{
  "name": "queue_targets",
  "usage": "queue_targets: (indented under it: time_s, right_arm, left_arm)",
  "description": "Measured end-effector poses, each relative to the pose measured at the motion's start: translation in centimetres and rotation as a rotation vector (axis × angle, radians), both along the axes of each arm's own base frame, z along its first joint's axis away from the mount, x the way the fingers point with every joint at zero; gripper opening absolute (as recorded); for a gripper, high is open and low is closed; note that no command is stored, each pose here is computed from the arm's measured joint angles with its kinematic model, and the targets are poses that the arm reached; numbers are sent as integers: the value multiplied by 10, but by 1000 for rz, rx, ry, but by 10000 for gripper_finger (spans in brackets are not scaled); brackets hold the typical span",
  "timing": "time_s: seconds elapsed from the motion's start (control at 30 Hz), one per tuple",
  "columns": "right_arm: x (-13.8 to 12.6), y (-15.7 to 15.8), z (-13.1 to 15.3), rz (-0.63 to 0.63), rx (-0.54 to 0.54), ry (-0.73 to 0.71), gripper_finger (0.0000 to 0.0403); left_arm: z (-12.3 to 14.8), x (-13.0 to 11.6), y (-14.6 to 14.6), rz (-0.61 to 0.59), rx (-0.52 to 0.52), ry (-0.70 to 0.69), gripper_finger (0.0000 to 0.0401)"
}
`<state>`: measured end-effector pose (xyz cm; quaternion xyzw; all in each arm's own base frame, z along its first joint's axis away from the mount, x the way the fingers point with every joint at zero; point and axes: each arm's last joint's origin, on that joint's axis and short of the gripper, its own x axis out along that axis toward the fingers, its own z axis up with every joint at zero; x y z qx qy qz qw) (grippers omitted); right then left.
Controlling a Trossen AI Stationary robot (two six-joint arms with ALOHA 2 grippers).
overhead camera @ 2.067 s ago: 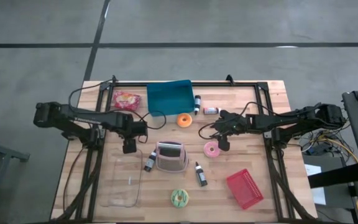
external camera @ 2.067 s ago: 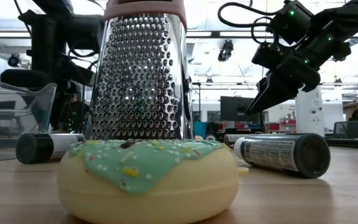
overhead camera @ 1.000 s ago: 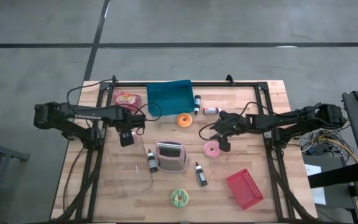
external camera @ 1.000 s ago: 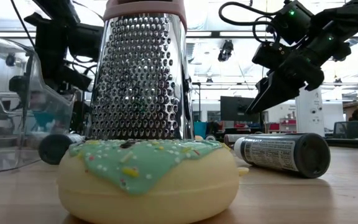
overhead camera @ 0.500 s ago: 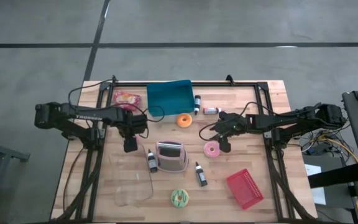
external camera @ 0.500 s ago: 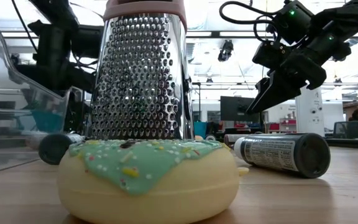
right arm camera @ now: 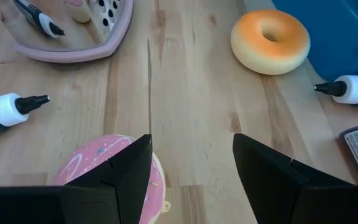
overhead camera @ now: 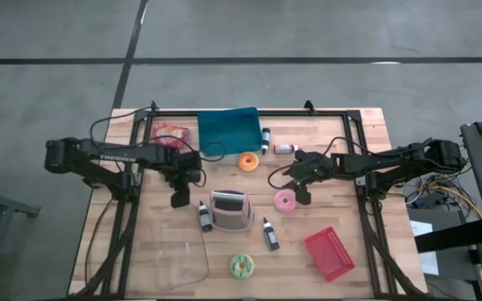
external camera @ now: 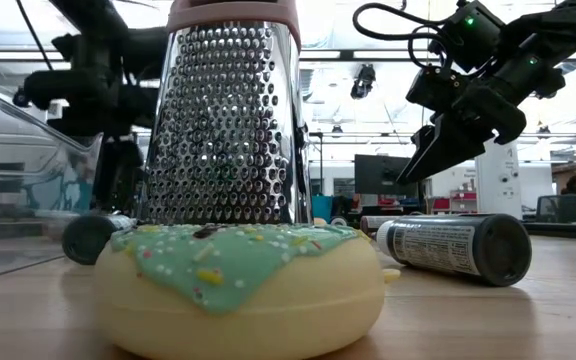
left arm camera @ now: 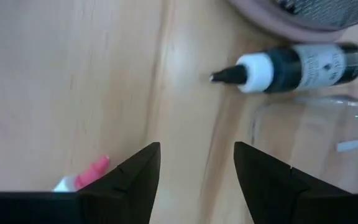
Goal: Pick & Place Food Item
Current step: Put the left pink food coloring bottle into the transparent bin
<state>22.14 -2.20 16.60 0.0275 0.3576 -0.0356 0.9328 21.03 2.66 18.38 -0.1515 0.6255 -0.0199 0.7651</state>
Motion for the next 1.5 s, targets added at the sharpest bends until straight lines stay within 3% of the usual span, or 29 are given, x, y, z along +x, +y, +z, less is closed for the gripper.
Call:
queue_targets:
  time_s: [0.07,0.13,0.23,0.3,0.63,0.83,0.97,1.23,1.5]
  right_arm:
    - [0,0,0,1,0,0,219]
    - [0,0,0,0,0,0,219]
    - [0,0,0,0,0,-1,219]
    - [0,0,0,0,0,0,219]
    - [0,0,0,0,-1,0,219]
    - [0,0,0,8,-5,0,219]
    - [0,0,0,14,-8,1,219]
    - [0,0,0,24,-17,2,219]
    - [0,0,0,30,-24,2,219]
  left_arm:
    - [7,1,1,0,45,-26,209]
    - [10,0,5,28,165,-11,209]
    - [10,-9,10,60,358,94,209]
    - [9,-14,10,56,396,152,209]
    - [-1,-22,9,-15,347,199,209]
    - [-5,-21,14,35,390,250,209]
    - [-19,-17,15,7,298,307,209]
    - [-53,-5,18,-31,304,494,209]
    - [-57,0,19,-56,277,508,203]
